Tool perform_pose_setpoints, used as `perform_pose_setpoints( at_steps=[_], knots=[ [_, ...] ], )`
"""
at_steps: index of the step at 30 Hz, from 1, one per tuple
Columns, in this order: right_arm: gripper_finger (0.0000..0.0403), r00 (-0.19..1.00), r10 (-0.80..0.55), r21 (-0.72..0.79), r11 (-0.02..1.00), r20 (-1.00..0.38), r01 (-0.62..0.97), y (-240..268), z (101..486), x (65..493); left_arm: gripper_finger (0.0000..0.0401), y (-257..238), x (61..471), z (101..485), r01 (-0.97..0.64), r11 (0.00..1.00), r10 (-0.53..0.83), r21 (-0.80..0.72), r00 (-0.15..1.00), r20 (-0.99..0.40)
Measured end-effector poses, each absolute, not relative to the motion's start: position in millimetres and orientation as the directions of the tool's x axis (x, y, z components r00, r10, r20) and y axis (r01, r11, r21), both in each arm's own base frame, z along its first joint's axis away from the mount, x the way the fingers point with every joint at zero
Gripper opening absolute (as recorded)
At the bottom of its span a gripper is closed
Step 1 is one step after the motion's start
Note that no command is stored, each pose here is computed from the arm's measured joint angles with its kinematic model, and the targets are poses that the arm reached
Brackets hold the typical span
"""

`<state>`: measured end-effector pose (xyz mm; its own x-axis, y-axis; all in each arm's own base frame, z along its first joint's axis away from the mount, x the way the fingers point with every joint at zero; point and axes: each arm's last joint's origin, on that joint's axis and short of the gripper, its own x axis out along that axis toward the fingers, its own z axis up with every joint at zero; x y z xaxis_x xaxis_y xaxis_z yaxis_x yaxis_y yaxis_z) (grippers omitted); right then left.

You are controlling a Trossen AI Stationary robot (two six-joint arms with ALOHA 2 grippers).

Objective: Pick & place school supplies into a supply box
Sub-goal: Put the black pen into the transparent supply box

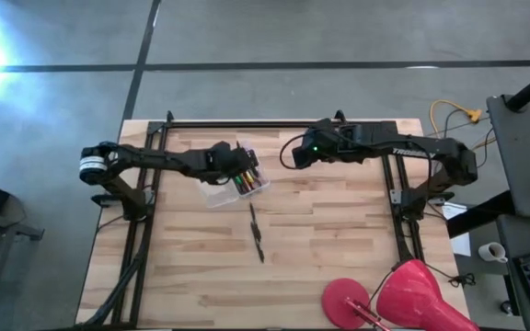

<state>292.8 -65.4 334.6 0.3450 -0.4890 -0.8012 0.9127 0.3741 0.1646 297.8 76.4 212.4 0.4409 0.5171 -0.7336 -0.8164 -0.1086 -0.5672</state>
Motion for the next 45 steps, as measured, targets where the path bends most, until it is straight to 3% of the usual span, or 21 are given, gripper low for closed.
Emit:
perform_pose_setpoints(
  at_steps=[3, 9, 15, 20, 26, 29, 33, 38, 45],
  knots=[
    [0.0187, 0.330, -0.469, 0.142, 0.392, -0.819, 0.909, -60.7, 324.5, 292.7, 0.0034, 82.9, 294.5, 209.5, -0.828, -0.105, 0.504, -0.550, 0.433, -0.747],
    [0.0187, 0.345, -0.454, 0.141, 0.424, -0.822, 0.895, -51.9, 305.5, 298.3, 0.0044, 83.7, 295.3, 218.2, -0.869, 0.064, 0.544, -0.491, 0.443, -0.713],
    [0.0187, 0.470, -0.409, 0.279, 0.445, -0.782, 0.851, -50.3, 294.7, 310.8, 0.0101, 83.6, 294.0, 216.9, -0.875, 0.066, 0.536, -0.480, 0.437, -0.722],
    [0.0187, 0.499, -0.400, 0.284, 0.485, -0.769, 0.827, -50.1, 293.2, 313.4, 0.0144, 78.9, 292.0, 221.9, -0.855, 0.082, 0.461, -0.513, 0.489, -0.741],
    [0.0187, 0.510, -0.298, 0.222, 0.647, -0.807, 0.729, -41.4, 281.8, 322.6, 0.0153, 35.9, 277.5, 256.3, -0.778, 0.392, 0.386, -0.492, 0.624, -0.679],
    [0.0187, 0.481, -0.229, 0.246, 0.634, -0.846, 0.733, -38.0, 262.9, 335.5, 0.0153, 10.7, 263.4, 270.8, -0.711, 0.515, 0.330, -0.479, 0.680, -0.654],
    [0.0187, 0.439, -0.153, 0.283, 0.572, -0.886, 0.770, -31.3, 235.0, 362.2, 0.0153, -18.8, 244.6, 279.5, -0.625, 0.600, 0.259, -0.500, 0.742, -0.618],
    [0.0187, 0.390, -0.077, 0.280, 0.572, -0.917, 0.771, -12.1, 206.6, 396.2, 0.0153, -43.6, 223.7, 279.6, -0.573, 0.614, 0.208, -0.542, 0.781, -0.589],
    [0.0187, 0.386, -0.087, 0.251, 0.626, -0.918, 0.738, 10.5, 190.9, 431.6, 0.0152, -65.9, 201.2, 279.2, -0.507, 0.603, 0.109, -0.616, 0.817, -0.566]
  ],
)
